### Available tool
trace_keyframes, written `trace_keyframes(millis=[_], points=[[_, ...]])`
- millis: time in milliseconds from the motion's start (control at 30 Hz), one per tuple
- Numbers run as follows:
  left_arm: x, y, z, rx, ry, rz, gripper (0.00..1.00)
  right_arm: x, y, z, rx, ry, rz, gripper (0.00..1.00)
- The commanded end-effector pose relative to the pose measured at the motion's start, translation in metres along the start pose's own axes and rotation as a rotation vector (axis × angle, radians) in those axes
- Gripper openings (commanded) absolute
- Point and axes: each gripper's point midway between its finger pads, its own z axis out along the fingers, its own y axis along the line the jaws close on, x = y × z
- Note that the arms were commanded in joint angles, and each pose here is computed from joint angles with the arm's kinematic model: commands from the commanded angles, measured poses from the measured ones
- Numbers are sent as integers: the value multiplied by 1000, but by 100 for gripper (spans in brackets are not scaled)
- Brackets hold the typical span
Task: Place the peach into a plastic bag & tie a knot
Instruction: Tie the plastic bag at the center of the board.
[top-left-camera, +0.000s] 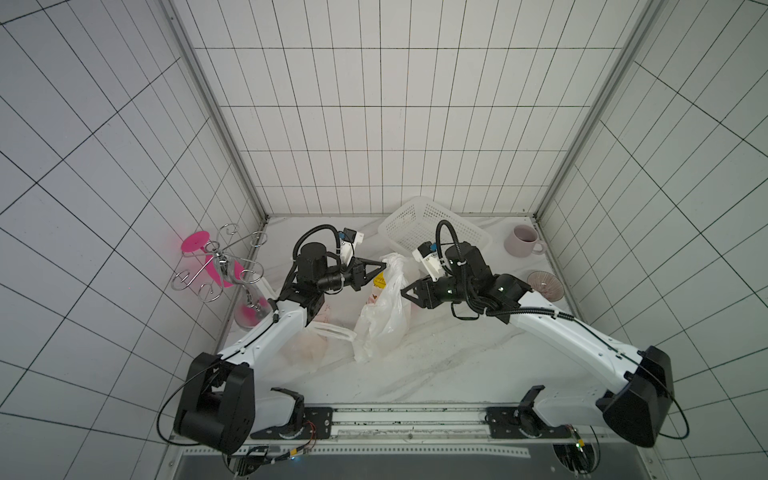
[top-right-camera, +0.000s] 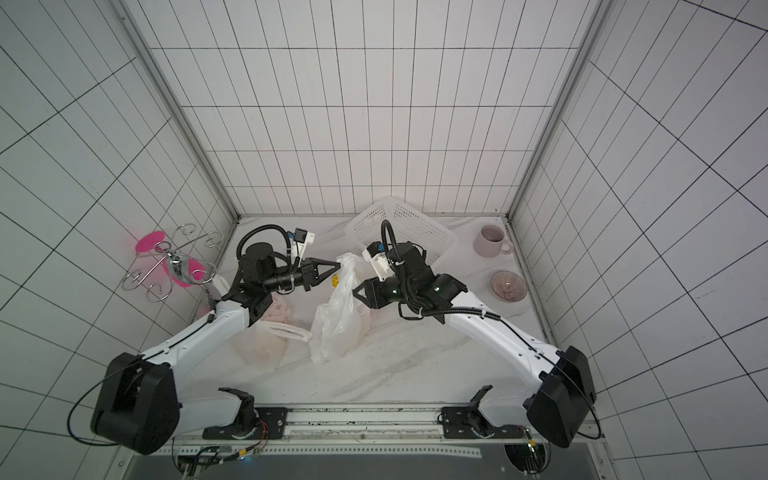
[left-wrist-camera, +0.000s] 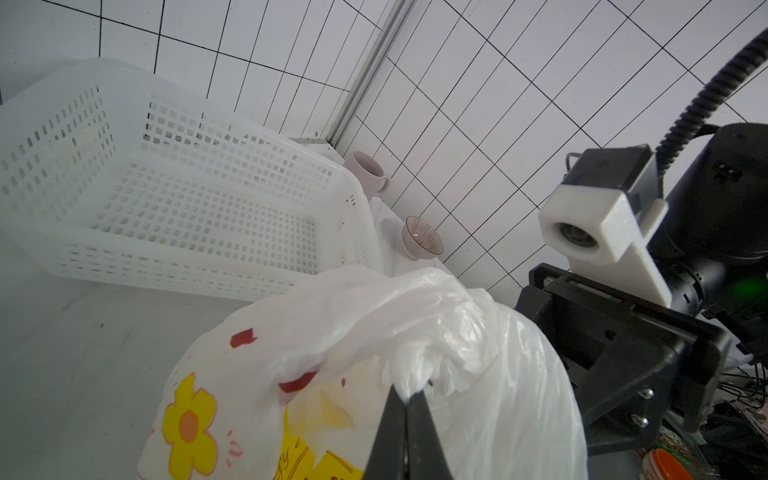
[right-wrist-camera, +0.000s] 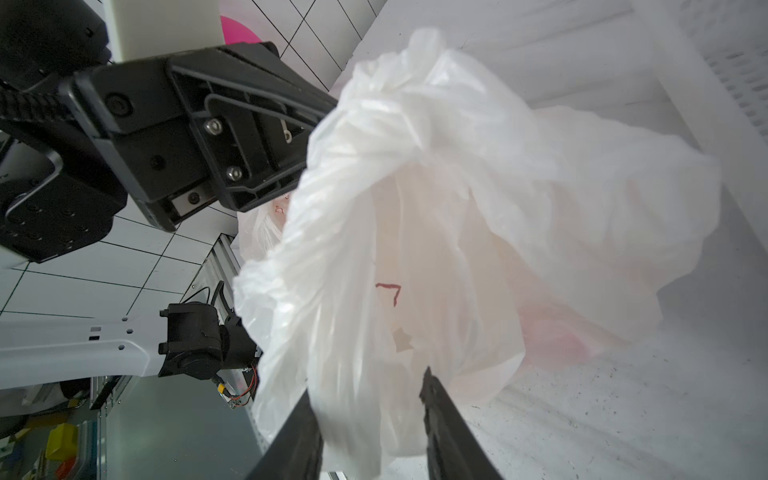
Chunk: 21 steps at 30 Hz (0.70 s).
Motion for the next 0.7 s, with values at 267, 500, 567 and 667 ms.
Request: trace_keyframes(millis=[267, 500, 567, 667], points=[[-12, -8, -4, -1, -25, 31, 0, -44, 23, -25, -12, -120, -9, 9], [-29, 24, -39, -165, -73, -123, 0, -7, -53, -53, 225, -93, 210, 0], [-27, 32, -48, -203, -73, -152, 0, 25, -90, -64, 375, -30, 280, 0], [-15, 57, -62, -341, -55, -199, 0, 75, -143, -85, 571, 52, 427, 0]])
